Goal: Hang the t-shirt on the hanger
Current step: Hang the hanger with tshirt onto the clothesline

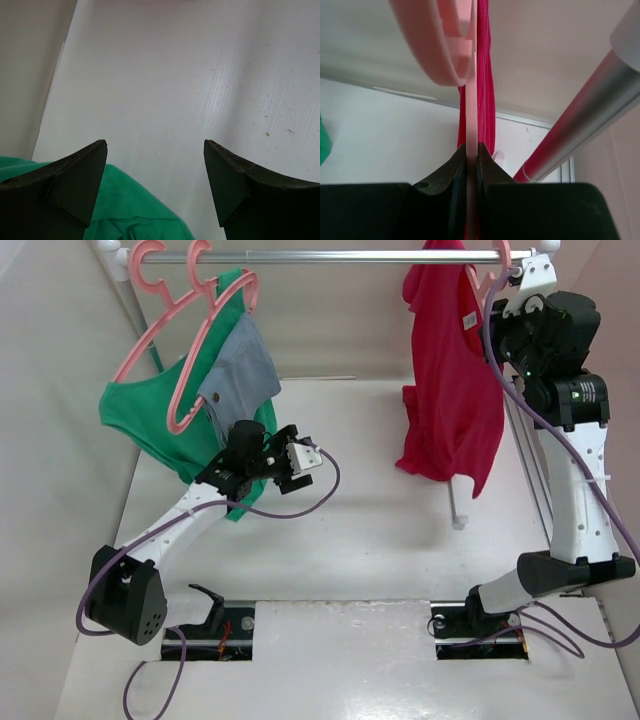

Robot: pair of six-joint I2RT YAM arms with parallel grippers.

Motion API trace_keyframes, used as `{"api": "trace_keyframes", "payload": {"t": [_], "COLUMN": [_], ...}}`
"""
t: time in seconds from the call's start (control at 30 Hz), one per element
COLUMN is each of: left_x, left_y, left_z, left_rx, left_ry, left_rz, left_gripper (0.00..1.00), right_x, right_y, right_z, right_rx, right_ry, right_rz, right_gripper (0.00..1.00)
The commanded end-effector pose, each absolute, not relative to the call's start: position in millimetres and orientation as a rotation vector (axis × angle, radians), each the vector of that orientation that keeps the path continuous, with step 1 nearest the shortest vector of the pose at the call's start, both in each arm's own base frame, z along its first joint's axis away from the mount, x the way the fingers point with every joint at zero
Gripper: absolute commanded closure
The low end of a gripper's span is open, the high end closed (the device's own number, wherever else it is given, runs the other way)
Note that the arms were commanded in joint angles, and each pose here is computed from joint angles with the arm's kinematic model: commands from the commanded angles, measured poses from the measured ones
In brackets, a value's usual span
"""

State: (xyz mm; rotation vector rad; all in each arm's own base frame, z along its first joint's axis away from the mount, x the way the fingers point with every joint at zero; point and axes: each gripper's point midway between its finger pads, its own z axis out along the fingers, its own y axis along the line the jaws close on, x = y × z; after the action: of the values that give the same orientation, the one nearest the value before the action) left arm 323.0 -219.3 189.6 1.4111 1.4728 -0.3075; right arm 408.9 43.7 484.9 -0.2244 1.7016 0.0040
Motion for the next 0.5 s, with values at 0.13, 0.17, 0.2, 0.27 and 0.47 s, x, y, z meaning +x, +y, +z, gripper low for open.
{"api": "trace_keyframes", "payload": {"t": [0.13,0.17,0.2,0.27,0.47], "left_x": [320.8,320.0,320.0,318.2,314.3], "left_y": [-221.6,-221.3,-221.3,-220.6,-220.5], "left_z": [203.0,206.3,206.3,201.3,193.2], "left_rx": [1.376,1.373,1.373,1.371,1.381], "left_ry": [1.434,1.426,1.426,1.442,1.453], "left_rz": [-0.311,-0.308,-0.308,-0.318,-0.334], "left_gripper": [0.25,0.25,0.25,0.25,0.25], "right_x": [407.0,401.1,397.4,382.9,338.0], "right_y": [45.9,47.5,46.8,44.9,38.8], "right_z": [482.2,481.4,481.6,483.7,501.7], "right_rx": [-0.215,-0.224,-0.232,-0.240,-0.308], "right_ry": [1.681,1.680,1.678,1.666,1.586], "right_rz": [0.047,0.057,0.050,0.042,-0.019], "right_gripper": [1.00,0.92,0.56,0.41,0.11]}}
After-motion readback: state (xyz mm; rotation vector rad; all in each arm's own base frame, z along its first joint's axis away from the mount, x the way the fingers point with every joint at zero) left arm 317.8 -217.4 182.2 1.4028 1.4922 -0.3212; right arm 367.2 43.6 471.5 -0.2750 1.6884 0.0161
